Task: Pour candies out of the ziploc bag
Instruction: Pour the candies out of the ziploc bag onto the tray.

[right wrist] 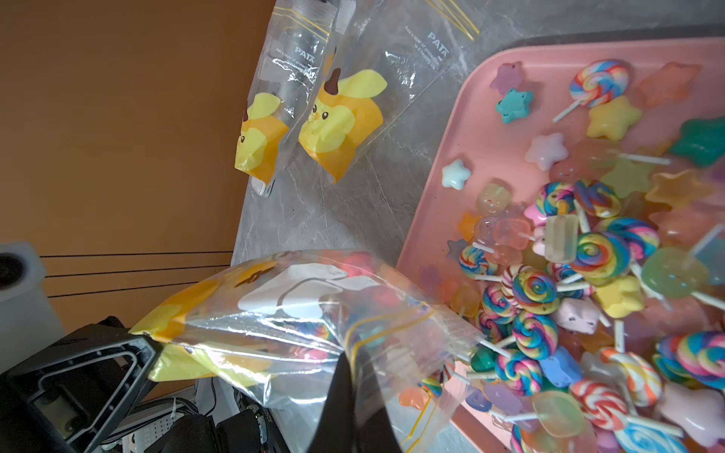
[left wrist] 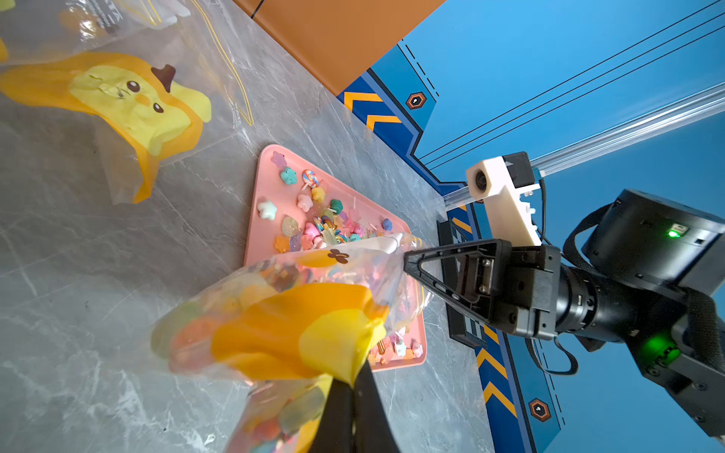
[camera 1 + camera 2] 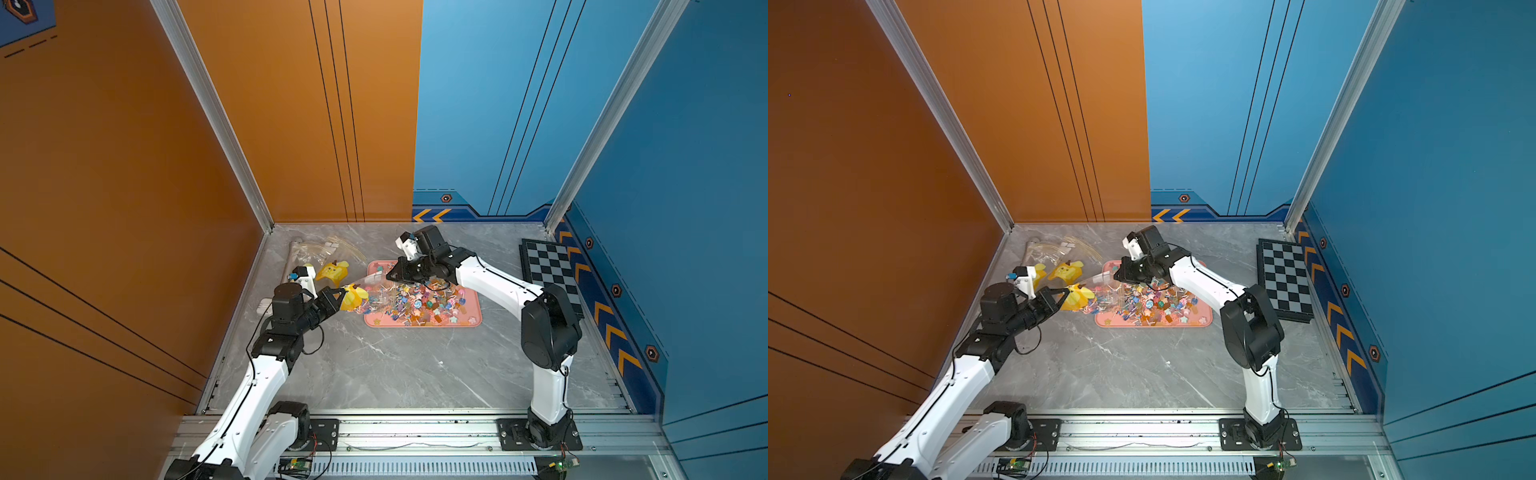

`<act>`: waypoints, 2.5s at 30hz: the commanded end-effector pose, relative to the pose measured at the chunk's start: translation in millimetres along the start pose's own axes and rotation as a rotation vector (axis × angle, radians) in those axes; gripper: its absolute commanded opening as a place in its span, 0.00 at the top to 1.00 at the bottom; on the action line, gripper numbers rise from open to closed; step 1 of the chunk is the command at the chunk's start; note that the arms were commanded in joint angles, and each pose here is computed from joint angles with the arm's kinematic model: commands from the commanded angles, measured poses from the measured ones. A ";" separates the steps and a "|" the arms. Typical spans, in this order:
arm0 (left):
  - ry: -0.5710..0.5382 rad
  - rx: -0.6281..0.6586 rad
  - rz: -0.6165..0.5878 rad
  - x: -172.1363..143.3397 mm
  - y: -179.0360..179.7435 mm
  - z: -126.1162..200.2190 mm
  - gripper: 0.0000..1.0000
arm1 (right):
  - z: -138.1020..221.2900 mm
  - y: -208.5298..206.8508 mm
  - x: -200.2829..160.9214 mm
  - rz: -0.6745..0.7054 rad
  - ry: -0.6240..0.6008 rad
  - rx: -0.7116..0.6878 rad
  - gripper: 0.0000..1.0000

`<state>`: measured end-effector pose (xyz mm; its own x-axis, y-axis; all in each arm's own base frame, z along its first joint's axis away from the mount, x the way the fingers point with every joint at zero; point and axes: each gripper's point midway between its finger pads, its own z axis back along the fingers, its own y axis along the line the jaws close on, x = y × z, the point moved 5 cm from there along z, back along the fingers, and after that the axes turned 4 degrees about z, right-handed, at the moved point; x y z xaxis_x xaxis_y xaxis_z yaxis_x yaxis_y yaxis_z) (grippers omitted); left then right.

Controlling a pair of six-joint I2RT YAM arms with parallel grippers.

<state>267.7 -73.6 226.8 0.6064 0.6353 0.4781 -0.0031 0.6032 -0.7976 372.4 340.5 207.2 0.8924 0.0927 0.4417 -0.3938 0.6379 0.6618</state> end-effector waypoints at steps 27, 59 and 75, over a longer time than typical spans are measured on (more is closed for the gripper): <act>-0.075 -0.060 -0.094 34.8 -38.0 7.6 1.00 | 22.5 2.0 27.9 0.025 -0.055 -0.038 1.00; -0.024 -0.143 -0.219 27.5 -104.8 -44.2 1.00 | 65.2 -21.8 50.1 -0.012 -0.165 -0.112 1.00; -0.001 -0.109 -0.185 4.4 -87.0 -55.5 1.00 | 77.2 -38.3 56.4 -0.041 -0.186 -0.119 1.00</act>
<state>314.6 -150.6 274.0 0.6286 0.4851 0.6079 0.1765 0.6723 -0.7189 411.8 273.9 239.3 0.8682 -0.0372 0.4948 -0.3217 0.7170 0.6184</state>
